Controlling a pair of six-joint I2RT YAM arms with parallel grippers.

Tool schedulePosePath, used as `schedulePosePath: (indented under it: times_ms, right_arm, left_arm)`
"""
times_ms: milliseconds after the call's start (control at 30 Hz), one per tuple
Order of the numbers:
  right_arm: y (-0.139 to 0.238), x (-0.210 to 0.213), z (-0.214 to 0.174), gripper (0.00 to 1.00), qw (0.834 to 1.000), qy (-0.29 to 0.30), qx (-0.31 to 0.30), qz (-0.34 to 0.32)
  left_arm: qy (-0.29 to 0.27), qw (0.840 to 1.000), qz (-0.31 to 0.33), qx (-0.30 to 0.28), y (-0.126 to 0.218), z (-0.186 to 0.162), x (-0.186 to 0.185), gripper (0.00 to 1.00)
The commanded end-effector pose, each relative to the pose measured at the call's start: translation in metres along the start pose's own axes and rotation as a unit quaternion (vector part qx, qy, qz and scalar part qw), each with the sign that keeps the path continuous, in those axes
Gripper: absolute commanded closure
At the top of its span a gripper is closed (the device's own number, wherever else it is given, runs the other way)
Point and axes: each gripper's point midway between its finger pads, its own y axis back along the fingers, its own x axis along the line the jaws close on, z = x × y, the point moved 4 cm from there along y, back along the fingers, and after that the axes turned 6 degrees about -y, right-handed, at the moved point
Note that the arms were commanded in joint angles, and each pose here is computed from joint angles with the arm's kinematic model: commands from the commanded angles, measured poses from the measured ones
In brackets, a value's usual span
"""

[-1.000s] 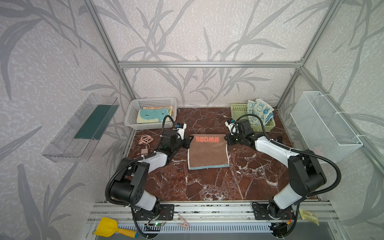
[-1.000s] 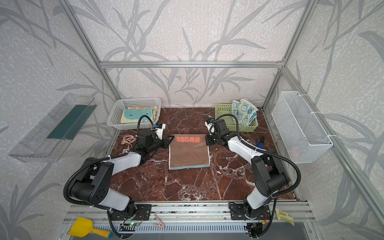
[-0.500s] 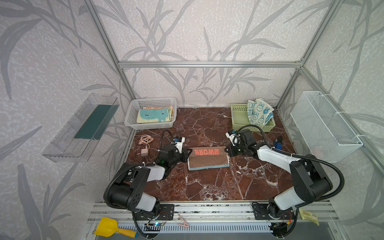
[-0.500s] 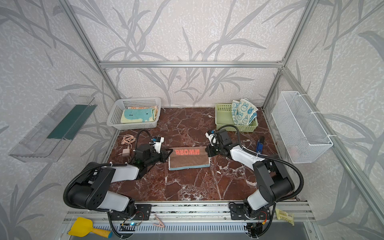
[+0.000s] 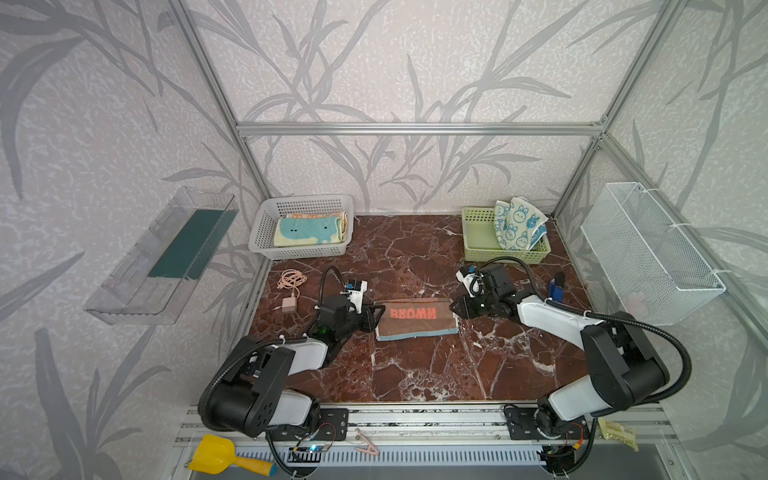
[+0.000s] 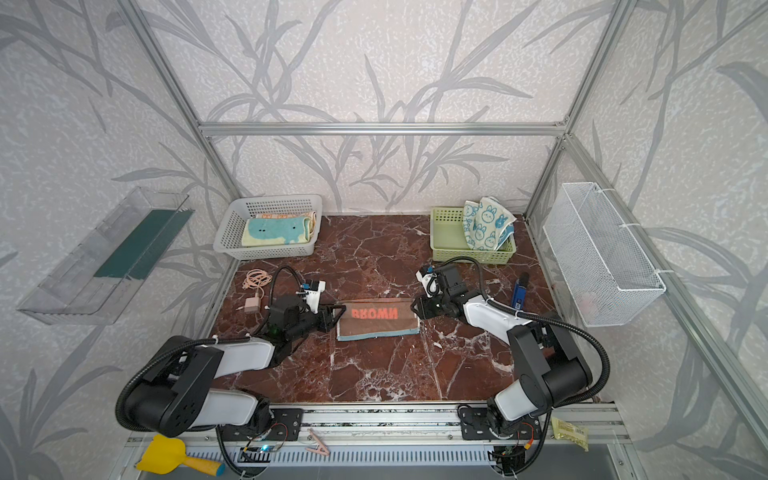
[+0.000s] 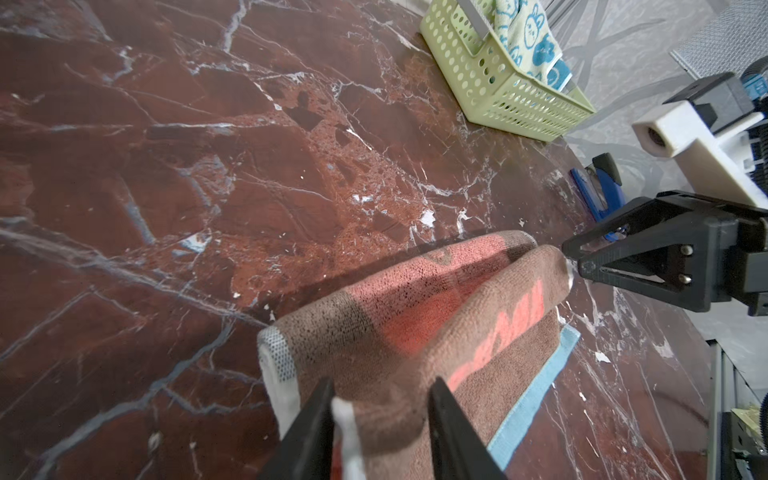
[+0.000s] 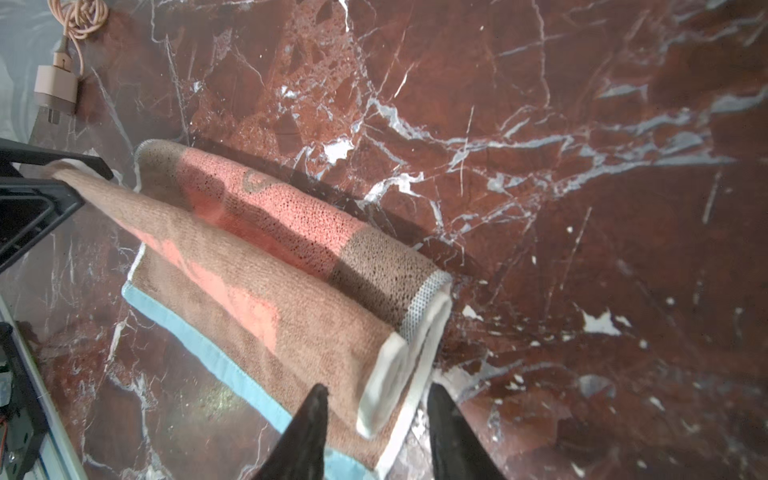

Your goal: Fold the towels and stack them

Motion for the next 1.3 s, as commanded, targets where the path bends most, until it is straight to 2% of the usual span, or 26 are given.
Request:
schedulePosePath:
  times_ms: [0,200,300,400,467,600,733,800,933,1033,1167,1267]
  right_arm:
    - [0.023,0.006,-0.007,0.56,1.000,0.001,0.006,-0.008]
    - [0.033,0.004,0.011,0.55,0.999,0.009,-0.010,-0.044]
    - [0.022,0.009,0.025,0.56,1.000,0.000,0.000,-0.029]
    - [0.005,0.014,0.033,0.55,0.999,-0.015,0.028,-0.010]
    - [-0.007,0.020,0.034,0.56,0.999,-0.013,0.049,-0.007]
    - [-0.019,0.038,0.022,0.55,0.995,0.021,0.093,-0.021]
    - [-0.022,0.048,-0.003,0.55,0.989,0.053,0.132,-0.044]
    - [-0.021,0.041,-0.015,0.51,0.986,0.055,0.146,-0.065]
    - [-0.018,0.025,-0.030,0.48,0.981,0.054,0.157,-0.100]
    - [-0.024,0.018,-0.039,0.48,0.976,0.054,0.179,-0.108]
    - [-0.039,0.009,-0.052,0.55,0.968,0.042,0.220,-0.114]
    - [-0.042,0.006,-0.055,0.60,0.968,0.037,0.219,-0.118]
  left_arm:
    - [-0.005,1.000,0.010,0.009,0.012,-0.005,-0.005,0.59]
    - [-0.025,0.999,0.038,-0.004,0.039,0.002,-0.012,0.58]
    - [-0.030,0.998,0.054,-0.030,0.051,0.014,-0.015,0.58]
    - [-0.010,0.996,0.077,-0.036,0.057,0.025,-0.014,0.56]
    - [0.025,0.995,0.092,-0.022,0.055,0.029,-0.011,0.56]
    - [0.103,0.987,0.110,0.047,0.043,0.027,-0.008,0.54]
    - [0.172,0.971,0.127,0.108,0.031,0.013,0.000,0.47]
    - [0.207,0.961,0.134,0.123,0.027,0.005,0.006,0.41]
    - [0.229,0.957,0.111,0.139,0.017,-0.005,0.006,0.35]
    - [0.254,0.946,0.100,0.177,0.012,-0.017,0.005,0.35]
    - [0.292,0.924,0.085,0.233,0.008,-0.036,0.003,0.35]
    - [0.316,0.916,0.062,0.239,0.001,-0.045,0.001,0.35]
